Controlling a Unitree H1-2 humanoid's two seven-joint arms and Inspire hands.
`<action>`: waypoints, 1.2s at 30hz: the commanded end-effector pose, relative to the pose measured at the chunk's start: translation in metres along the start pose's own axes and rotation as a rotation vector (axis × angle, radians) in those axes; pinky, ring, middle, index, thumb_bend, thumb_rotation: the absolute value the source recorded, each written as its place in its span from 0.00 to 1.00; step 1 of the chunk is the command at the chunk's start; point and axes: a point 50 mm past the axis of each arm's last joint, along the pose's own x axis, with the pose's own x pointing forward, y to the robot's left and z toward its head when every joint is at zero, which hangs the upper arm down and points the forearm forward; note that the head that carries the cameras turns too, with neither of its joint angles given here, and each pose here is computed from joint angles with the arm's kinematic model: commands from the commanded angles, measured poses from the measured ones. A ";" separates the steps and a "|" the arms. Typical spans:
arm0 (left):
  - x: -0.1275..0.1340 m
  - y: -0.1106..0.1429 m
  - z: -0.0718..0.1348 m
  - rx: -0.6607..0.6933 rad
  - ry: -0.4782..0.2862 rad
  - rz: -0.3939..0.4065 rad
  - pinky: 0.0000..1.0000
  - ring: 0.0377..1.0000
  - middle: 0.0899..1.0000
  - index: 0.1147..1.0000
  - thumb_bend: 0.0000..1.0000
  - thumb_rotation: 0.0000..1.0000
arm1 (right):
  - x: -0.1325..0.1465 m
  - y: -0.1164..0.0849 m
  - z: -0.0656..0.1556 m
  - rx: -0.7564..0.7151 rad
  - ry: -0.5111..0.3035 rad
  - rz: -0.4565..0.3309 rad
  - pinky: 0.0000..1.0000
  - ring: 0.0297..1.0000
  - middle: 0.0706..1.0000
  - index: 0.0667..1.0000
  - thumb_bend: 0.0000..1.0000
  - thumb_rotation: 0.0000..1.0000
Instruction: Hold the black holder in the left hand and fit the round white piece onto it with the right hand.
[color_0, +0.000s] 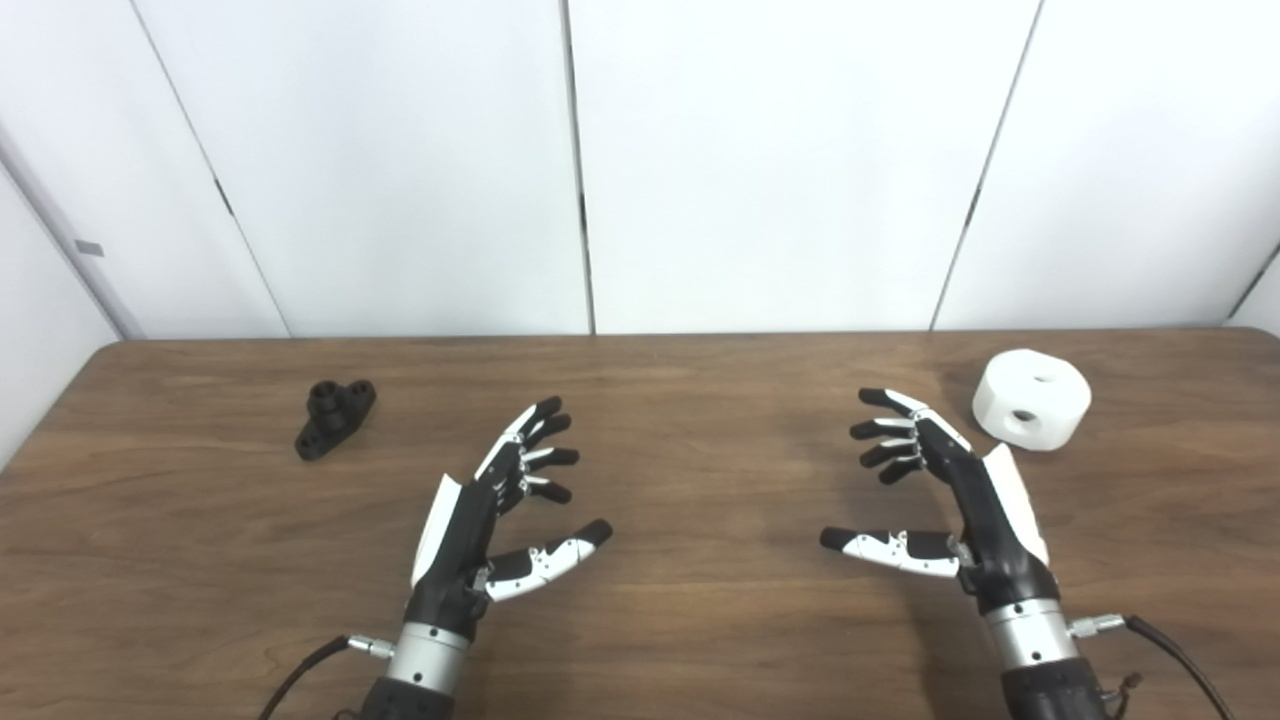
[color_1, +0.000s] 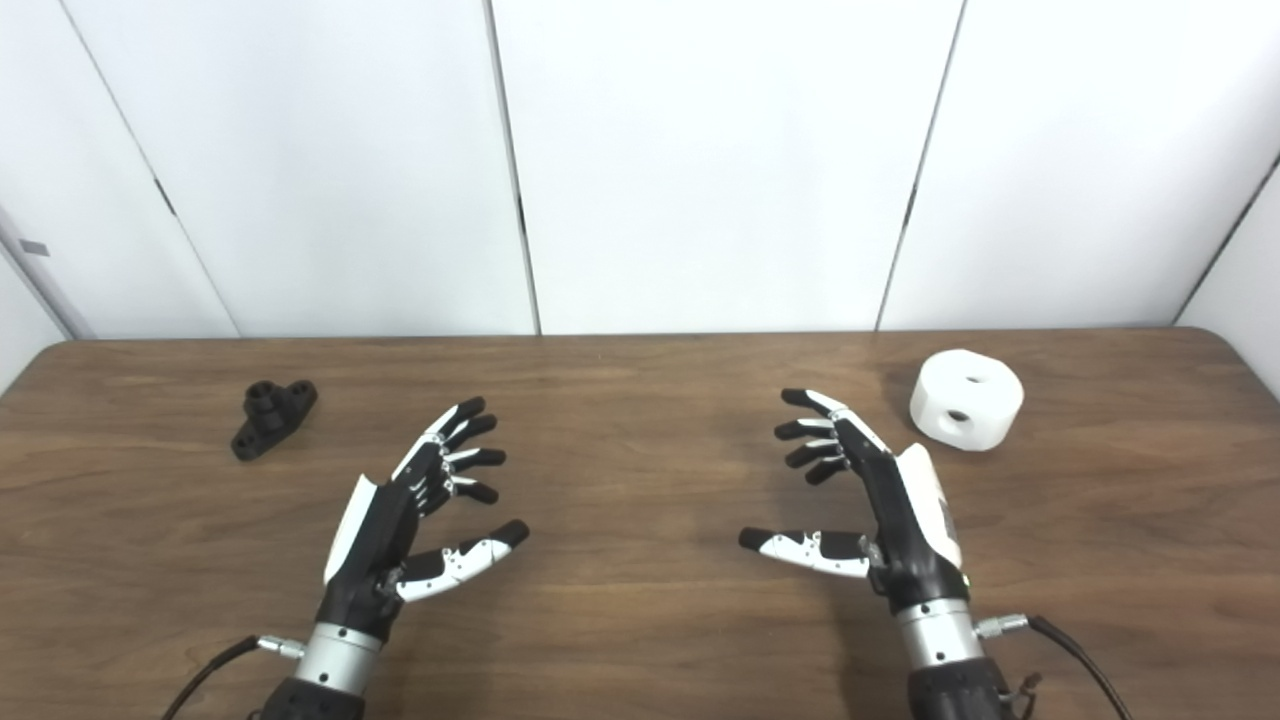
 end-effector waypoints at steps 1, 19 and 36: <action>0.013 0.000 0.014 0.003 -0.065 0.010 0.59 0.76 0.86 0.90 0.64 0.06 | 0.010 -0.007 0.011 0.002 -0.062 -0.019 0.50 0.58 0.66 0.79 0.70 0.12; 0.026 -0.037 -0.003 0.001 -0.051 0.008 0.58 0.76 0.84 0.84 0.67 0.10 | 0.008 -0.031 -0.009 -0.031 -0.064 -0.023 0.51 0.60 0.68 0.80 0.66 0.00; 0.045 -0.003 0.014 0.065 -0.120 0.031 0.50 0.65 0.71 0.68 0.68 0.00 | 0.012 -0.036 -0.009 -0.038 -0.072 -0.030 0.49 0.58 0.66 0.79 0.64 0.00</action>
